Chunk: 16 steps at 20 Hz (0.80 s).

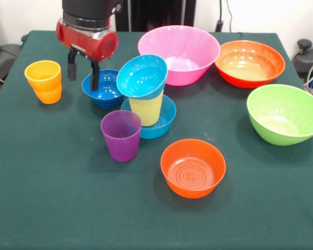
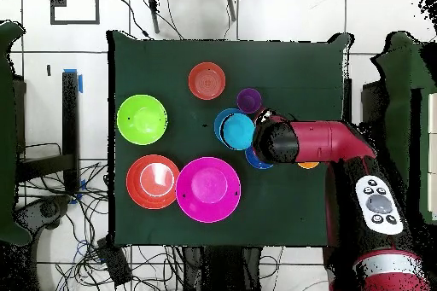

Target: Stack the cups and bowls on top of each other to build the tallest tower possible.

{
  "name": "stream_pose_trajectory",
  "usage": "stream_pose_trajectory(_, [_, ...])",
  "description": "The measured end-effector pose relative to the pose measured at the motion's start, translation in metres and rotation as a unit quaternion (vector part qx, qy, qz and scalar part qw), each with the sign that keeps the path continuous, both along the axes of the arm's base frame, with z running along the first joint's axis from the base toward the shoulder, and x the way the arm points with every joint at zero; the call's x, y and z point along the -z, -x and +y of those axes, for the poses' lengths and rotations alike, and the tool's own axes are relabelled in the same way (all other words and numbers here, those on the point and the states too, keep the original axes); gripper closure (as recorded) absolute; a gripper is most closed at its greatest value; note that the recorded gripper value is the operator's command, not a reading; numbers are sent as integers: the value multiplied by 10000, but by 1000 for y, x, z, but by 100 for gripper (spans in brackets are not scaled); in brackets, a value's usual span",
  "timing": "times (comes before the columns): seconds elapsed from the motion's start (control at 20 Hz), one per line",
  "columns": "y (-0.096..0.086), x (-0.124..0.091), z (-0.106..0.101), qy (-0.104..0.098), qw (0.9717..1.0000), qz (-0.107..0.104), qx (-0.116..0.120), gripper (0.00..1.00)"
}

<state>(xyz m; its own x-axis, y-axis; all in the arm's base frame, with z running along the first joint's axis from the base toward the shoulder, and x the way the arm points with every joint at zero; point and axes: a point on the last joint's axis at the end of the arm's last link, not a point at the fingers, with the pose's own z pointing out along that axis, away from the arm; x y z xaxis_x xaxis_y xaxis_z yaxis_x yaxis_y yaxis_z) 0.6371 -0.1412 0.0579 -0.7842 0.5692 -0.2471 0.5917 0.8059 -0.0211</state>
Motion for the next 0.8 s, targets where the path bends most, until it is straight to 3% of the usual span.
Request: stream_pose_trajectory(0.8, [19, 14, 39, -258, 9990, 181, -307, 0])
